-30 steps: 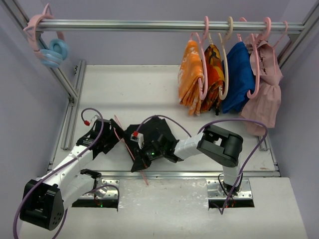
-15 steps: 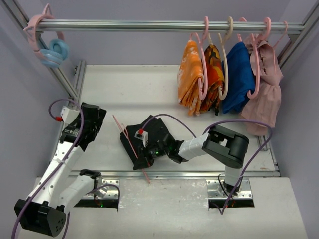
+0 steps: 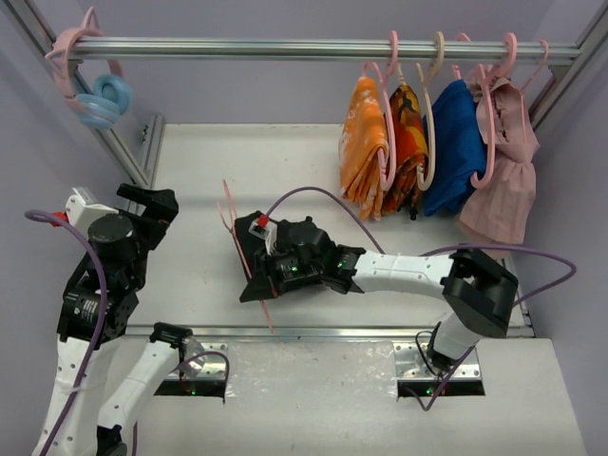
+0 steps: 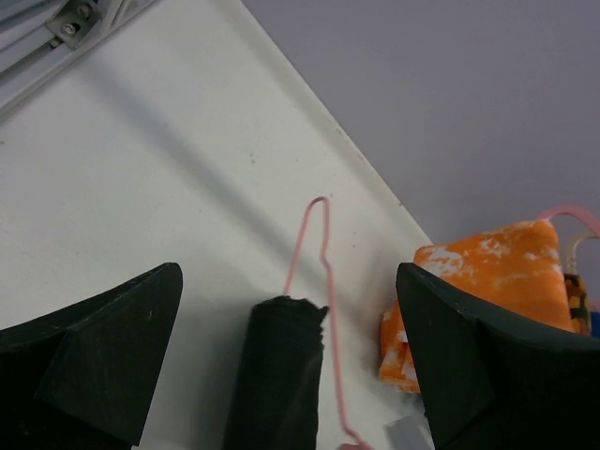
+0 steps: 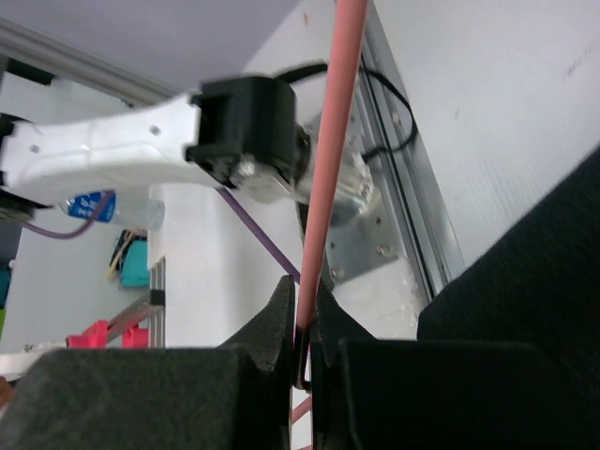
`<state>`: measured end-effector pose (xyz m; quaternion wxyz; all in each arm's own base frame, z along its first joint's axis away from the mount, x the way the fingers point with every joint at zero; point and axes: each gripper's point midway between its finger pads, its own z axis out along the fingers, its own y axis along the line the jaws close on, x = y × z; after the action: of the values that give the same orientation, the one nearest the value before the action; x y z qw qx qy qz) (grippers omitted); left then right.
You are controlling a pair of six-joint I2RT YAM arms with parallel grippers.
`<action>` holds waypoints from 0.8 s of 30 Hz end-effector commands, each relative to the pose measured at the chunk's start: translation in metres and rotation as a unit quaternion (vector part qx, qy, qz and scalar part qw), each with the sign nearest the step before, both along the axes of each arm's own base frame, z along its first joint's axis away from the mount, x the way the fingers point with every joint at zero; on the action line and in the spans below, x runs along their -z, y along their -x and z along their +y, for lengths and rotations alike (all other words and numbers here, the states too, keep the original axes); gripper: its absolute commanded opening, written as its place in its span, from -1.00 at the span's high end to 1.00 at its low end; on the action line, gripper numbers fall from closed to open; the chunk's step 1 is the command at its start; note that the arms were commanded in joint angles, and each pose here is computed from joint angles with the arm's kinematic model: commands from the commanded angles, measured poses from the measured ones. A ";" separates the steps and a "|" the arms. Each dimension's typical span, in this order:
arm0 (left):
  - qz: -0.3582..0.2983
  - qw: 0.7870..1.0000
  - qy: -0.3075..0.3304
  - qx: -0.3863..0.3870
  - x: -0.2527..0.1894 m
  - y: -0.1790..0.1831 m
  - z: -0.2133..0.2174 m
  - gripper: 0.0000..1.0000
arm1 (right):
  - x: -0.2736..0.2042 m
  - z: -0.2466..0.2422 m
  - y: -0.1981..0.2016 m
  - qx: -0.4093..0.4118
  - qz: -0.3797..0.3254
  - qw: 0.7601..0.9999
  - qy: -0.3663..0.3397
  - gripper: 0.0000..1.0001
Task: Place the trousers on the hanger
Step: Place the hanger at the clothesline.
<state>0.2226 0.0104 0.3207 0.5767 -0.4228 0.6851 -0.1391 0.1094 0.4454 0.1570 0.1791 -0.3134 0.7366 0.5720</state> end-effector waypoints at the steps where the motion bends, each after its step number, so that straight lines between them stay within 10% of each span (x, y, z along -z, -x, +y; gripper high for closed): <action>1: 0.047 0.997 -0.045 0.040 0.026 0.001 -0.005 -0.91 | -0.099 0.010 -0.028 0.037 -0.097 0.991 -0.085 1.00; 24: 0.069 0.984 -0.127 0.101 0.063 -0.001 -0.010 -0.92 | -0.259 -0.058 -0.200 0.224 -0.137 0.960 -0.093 1.00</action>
<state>0.2167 -0.0004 0.2443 0.5321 -0.2938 0.7907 -0.0724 0.2761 0.4000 0.3330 0.3327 -0.1896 0.7710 0.5088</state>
